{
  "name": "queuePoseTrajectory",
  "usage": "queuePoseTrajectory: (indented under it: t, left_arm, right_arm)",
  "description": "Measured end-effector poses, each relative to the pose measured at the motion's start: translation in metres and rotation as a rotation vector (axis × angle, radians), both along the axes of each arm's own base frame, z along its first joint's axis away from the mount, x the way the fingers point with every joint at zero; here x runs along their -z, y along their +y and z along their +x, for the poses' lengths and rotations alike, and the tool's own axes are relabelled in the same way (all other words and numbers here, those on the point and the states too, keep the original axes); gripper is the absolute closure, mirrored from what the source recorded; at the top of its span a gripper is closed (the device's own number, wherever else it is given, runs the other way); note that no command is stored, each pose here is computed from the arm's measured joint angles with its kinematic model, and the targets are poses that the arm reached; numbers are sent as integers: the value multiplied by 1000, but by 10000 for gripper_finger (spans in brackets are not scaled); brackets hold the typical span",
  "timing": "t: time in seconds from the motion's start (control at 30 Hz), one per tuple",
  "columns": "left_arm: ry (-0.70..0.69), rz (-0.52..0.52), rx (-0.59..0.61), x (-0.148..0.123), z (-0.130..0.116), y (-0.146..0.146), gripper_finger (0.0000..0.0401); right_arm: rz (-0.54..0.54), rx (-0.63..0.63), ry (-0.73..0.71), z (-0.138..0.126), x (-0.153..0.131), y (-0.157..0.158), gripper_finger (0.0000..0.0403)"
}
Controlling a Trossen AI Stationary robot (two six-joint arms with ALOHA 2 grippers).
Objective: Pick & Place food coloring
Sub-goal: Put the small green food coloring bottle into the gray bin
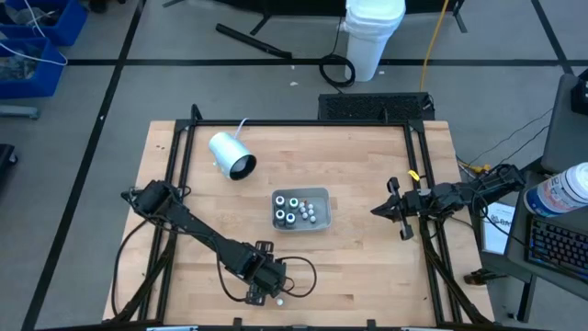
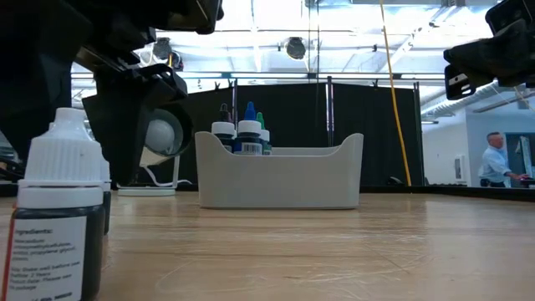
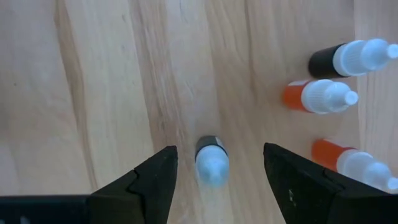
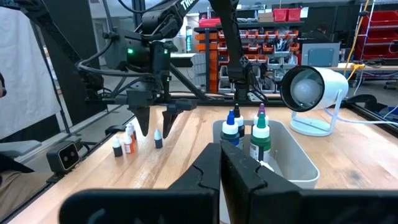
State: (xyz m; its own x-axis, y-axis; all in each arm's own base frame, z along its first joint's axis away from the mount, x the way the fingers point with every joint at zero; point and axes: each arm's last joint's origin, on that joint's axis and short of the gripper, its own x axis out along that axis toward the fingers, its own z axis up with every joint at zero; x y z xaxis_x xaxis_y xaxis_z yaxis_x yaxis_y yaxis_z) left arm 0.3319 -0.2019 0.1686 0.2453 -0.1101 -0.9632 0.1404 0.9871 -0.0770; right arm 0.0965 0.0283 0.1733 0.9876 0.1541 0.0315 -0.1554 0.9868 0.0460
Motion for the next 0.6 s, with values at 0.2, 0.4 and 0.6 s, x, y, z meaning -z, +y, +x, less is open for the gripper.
queuePoseTrajectory:
  t: [0.2, 0.4, 0.6]
  left_arm:
    - [4, -3, -16, 0, 0, 0, 161]
    - [7, -1, -18, 0, 0, 2, 203]
    - [9, 0, -30, 0, 2, 5, 261]
  right_arm:
    - [0, 0, 0, 0, 0, 0, 403]
    - [-2, 0, 0, 0, 0, 0, 403]
    - [-3, 0, 0, 0, 0, 0, 403]
